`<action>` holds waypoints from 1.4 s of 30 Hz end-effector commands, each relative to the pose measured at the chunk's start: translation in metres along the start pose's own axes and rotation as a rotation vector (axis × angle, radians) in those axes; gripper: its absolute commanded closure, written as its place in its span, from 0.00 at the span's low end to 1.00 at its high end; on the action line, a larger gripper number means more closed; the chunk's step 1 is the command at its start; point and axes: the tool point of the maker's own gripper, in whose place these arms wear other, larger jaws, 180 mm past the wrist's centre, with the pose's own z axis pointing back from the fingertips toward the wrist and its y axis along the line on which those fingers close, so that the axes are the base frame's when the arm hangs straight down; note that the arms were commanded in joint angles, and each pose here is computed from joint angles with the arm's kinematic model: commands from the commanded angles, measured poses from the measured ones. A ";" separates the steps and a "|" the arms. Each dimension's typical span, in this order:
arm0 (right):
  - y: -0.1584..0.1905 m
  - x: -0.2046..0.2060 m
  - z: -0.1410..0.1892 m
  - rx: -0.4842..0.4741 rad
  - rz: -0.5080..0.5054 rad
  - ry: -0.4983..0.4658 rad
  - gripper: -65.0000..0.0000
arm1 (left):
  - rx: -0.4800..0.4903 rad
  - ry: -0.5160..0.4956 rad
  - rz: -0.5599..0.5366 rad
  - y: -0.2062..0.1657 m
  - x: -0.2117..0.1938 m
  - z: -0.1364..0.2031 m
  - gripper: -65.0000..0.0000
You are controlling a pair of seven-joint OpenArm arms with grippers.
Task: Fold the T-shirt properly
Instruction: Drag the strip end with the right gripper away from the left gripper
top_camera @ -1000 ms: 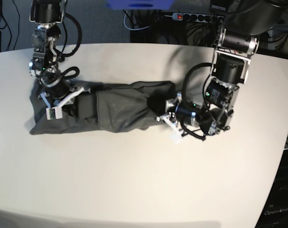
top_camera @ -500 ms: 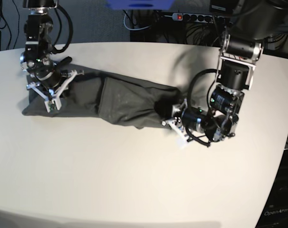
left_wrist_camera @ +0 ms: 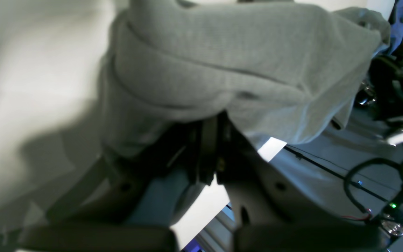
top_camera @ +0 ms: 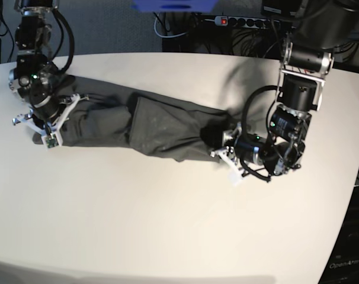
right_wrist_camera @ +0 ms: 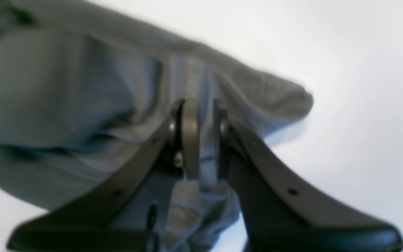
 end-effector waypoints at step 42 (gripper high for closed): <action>-0.093 -0.001 0.011 -0.120 -0.217 0.028 0.23 | 0.155 0.018 0.034 0.054 -0.017 0.015 0.97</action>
